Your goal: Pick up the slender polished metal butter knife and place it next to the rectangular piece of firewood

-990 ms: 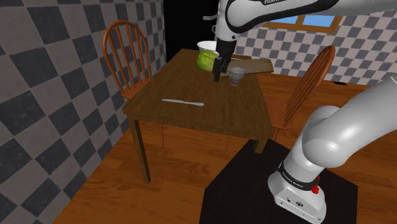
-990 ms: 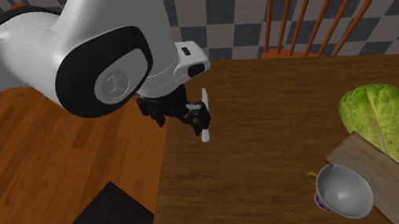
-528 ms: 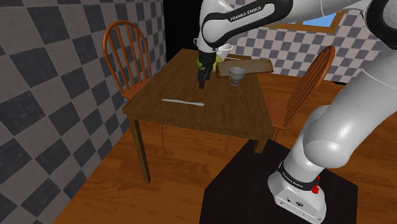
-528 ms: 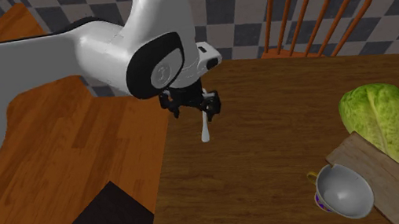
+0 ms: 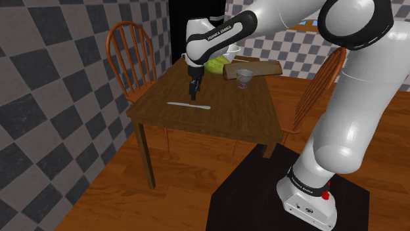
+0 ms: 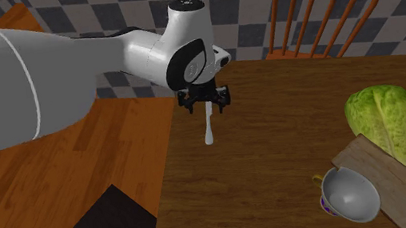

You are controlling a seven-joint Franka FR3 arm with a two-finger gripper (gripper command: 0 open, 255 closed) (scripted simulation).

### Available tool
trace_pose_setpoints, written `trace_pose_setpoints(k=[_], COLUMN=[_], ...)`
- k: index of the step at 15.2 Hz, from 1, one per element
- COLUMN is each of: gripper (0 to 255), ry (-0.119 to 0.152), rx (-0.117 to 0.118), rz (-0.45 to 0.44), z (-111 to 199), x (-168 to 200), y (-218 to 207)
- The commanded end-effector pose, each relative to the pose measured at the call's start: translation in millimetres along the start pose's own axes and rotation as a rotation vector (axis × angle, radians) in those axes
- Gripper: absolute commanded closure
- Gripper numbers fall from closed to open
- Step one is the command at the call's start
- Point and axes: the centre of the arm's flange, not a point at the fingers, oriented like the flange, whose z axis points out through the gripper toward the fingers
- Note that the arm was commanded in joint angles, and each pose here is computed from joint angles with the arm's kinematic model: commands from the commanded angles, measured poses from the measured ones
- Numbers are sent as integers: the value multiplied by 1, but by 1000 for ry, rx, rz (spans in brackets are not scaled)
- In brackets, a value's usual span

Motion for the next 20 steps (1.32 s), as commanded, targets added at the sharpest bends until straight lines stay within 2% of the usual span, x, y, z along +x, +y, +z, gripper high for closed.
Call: trace_pose_setpoints(k=[1, 9, 17, 18, 20], gripper=[0, 0, 0, 255, 255], ry=[-4, -4, -4, -4, -4], rx=[4, 4, 4, 4, 4], rz=[-38, -39, -39, -39, -39], z=[20, 60, 60, 60, 60], x=[20, 21, 21, 21, 21], y=[0, 0, 0, 0, 0])
